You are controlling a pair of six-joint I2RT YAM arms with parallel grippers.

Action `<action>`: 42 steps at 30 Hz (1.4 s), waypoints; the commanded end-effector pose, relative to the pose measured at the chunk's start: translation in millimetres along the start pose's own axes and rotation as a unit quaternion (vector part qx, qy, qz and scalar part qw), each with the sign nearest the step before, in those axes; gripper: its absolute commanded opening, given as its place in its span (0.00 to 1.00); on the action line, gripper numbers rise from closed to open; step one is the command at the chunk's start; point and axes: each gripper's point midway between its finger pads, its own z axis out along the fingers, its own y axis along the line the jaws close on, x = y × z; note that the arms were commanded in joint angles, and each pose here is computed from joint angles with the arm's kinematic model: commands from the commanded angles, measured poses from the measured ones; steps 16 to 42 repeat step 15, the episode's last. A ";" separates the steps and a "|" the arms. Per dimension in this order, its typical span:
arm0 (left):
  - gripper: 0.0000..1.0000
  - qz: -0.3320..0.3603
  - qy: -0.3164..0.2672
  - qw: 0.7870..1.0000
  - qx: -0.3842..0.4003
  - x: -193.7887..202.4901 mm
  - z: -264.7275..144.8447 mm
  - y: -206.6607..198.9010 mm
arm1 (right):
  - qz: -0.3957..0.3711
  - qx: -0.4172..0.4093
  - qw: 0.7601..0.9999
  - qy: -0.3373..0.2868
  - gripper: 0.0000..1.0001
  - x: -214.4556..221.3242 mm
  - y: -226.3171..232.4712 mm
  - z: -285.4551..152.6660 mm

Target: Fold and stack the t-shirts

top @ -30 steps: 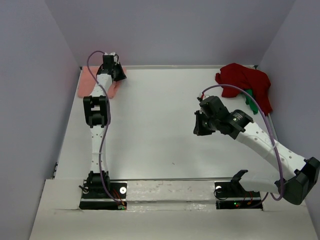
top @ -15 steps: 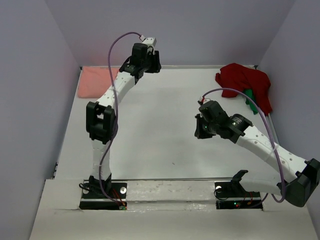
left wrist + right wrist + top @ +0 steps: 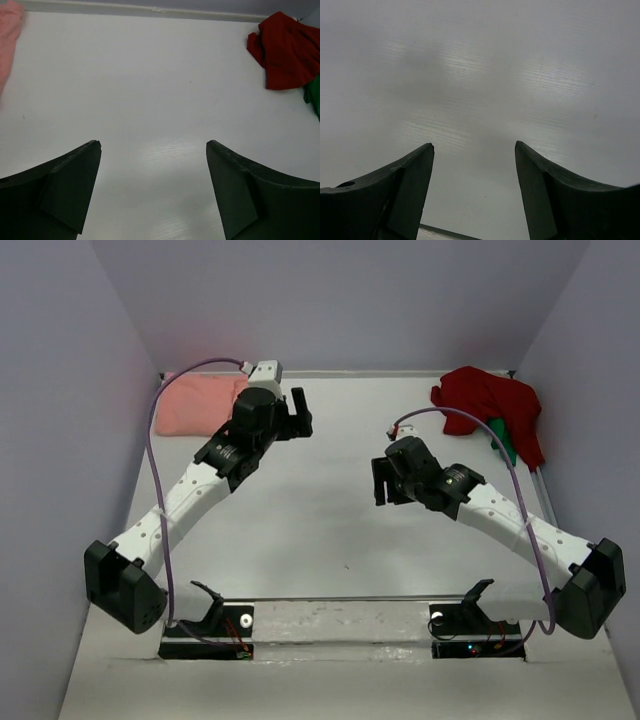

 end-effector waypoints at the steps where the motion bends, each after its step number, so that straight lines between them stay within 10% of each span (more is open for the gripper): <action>1: 0.96 -0.025 -0.025 0.999 -0.036 4.6 -32.6 8.4 | 0.009 -0.020 0.996 -0.091 0.72 -48.2 12.2 -12.5; 42: 0.97 0.001 -0.025 0.999 -0.032 39.6 -78.4 -10.7 | 0.030 0.008 0.989 -0.141 0.78 -53.3 -14.9 -45.8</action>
